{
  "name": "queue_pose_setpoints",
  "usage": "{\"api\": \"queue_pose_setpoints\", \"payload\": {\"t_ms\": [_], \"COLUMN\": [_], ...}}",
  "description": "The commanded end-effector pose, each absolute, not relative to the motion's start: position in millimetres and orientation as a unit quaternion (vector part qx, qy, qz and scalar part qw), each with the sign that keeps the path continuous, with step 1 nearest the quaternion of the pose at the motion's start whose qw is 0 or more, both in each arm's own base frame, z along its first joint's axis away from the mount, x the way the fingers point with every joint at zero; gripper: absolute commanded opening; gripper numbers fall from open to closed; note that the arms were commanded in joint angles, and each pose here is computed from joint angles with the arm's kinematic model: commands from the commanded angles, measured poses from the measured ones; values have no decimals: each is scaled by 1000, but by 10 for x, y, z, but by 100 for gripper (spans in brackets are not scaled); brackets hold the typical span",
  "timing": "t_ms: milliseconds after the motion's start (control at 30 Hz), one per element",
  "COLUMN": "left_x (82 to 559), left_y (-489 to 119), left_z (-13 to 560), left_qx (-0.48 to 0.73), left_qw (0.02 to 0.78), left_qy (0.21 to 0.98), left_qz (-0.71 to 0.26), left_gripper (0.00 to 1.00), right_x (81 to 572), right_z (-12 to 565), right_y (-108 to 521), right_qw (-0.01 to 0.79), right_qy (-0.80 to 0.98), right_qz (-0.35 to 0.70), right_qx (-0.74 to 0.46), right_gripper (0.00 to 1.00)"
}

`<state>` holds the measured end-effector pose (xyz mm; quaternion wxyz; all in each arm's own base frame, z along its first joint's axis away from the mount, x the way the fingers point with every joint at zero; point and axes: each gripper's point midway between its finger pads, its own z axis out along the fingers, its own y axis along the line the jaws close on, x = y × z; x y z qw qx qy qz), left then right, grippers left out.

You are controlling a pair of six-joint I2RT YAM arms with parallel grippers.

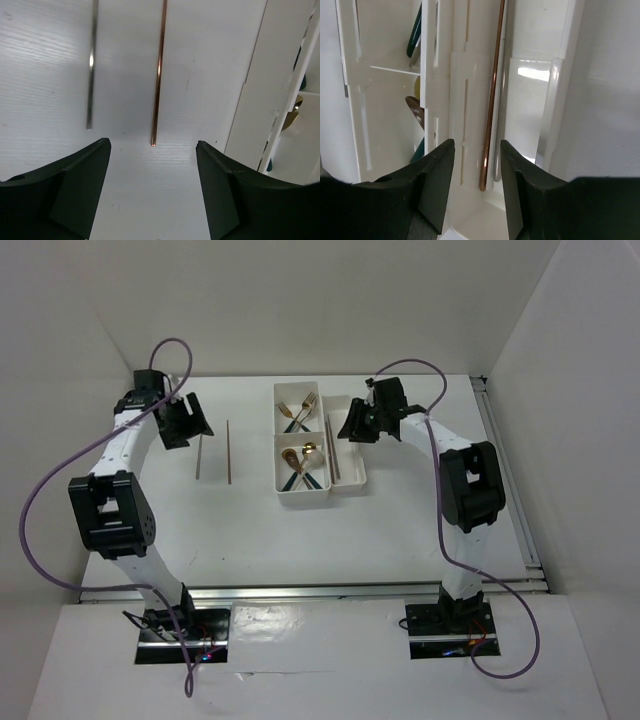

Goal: Sort the eating utensils into containers

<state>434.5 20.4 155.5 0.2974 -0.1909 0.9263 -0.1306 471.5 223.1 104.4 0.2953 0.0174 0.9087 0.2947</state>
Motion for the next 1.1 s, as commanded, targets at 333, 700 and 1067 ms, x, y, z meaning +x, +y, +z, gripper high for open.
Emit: {"api": "queue_pose_setpoints", "payload": {"t_ms": [333, 700, 1067], "left_x": [4501, 4699, 4389], "left_y": [-215, -372, -497], "left_z": [709, 305, -172], "left_qx": [-97, -93, -84], "left_qw": [238, 200, 140], "left_qy": [966, 975, 986], "left_qz": [-18, 26, 15], "left_gripper": [78, 73, 52], "right_x": [4846, 4790, 4864], "right_z": [1990, 2069, 2051], "right_y": [1820, 1566, 1413], "right_qw": [421, 430, 429], "right_qy": [862, 858, 860], "right_qz": [281, 280, 278], "right_qx": [-26, -20, -7], "right_gripper": [49, 49, 47]}}
